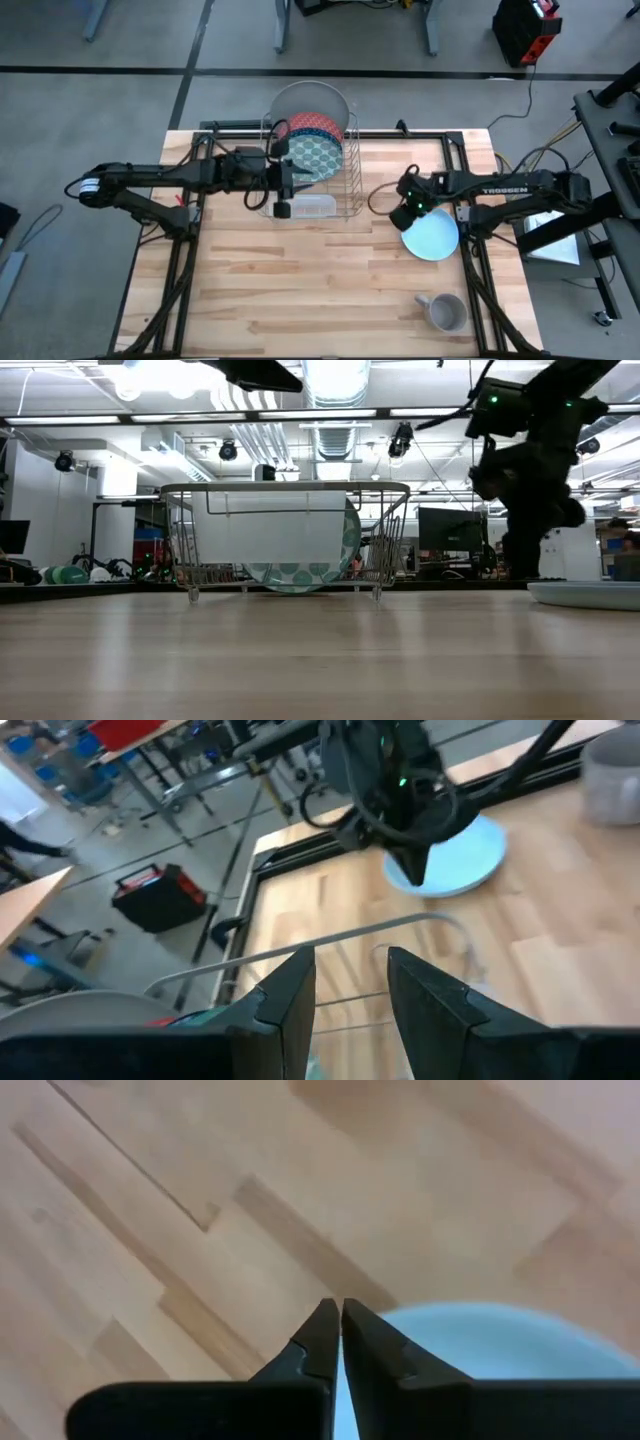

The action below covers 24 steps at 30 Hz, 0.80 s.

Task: Sort dishes
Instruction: Put the white plate into the dish rack

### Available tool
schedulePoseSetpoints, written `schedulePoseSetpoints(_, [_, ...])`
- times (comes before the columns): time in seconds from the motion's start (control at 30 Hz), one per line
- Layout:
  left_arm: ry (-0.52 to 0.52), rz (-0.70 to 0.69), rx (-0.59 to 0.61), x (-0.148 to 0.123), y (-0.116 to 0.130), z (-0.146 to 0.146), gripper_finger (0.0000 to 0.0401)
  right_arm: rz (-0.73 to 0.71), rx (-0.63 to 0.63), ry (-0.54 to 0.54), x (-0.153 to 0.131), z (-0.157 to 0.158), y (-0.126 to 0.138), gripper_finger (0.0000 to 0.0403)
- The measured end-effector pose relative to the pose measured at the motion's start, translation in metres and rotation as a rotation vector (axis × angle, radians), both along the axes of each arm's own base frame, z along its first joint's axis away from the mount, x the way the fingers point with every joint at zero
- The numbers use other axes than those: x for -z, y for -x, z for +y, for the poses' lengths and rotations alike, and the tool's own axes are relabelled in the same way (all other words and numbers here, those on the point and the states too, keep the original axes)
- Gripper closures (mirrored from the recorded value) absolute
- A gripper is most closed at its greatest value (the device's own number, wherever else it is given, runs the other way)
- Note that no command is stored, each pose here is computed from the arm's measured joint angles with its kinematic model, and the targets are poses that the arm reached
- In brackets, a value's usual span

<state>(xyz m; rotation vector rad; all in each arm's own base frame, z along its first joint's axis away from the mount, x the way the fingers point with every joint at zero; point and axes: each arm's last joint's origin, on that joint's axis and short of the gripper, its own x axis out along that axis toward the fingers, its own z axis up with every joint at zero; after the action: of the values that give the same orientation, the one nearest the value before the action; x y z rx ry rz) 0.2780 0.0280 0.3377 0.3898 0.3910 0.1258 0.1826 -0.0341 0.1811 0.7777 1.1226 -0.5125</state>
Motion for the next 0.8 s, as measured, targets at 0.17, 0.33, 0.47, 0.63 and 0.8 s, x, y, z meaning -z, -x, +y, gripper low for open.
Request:
schedulePoseSetpoints(0.17, [0.06, -0.009, 0.024, 0.0, -0.001, -0.013, 0.0284, 0.045, 0.035, -0.028, 0.012, 0.015, 0.005, 0.0401])
schedulePoseSetpoints(0.33, [0.115, -0.016, 0.037, 0.0, -0.001, -0.022, 0.0284, 0.053, 0.059, -0.049, 0.024, 0.032, 0.009, 0.0402])
schedulePoseSetpoints(0.47, [0.139, -0.013, 0.046, 0.002, -0.002, -0.028, 0.0284, -0.033, 0.038, -0.075, 0.027, 0.045, 0.003, 0.0402])
schedulePoseSetpoints(0.63, [0.161, -0.016, 0.062, 0.002, -0.002, -0.035, 0.0284, -0.036, 0.004, -0.054, 0.028, 0.058, -0.003, 0.0401])
schedulePoseSetpoints(0.8, [0.17, -0.017, 0.091, 0.002, -0.002, -0.044, 0.0284, 0.005, 0.024, 0.037, 0.017, 0.059, -0.006, 0.0402])
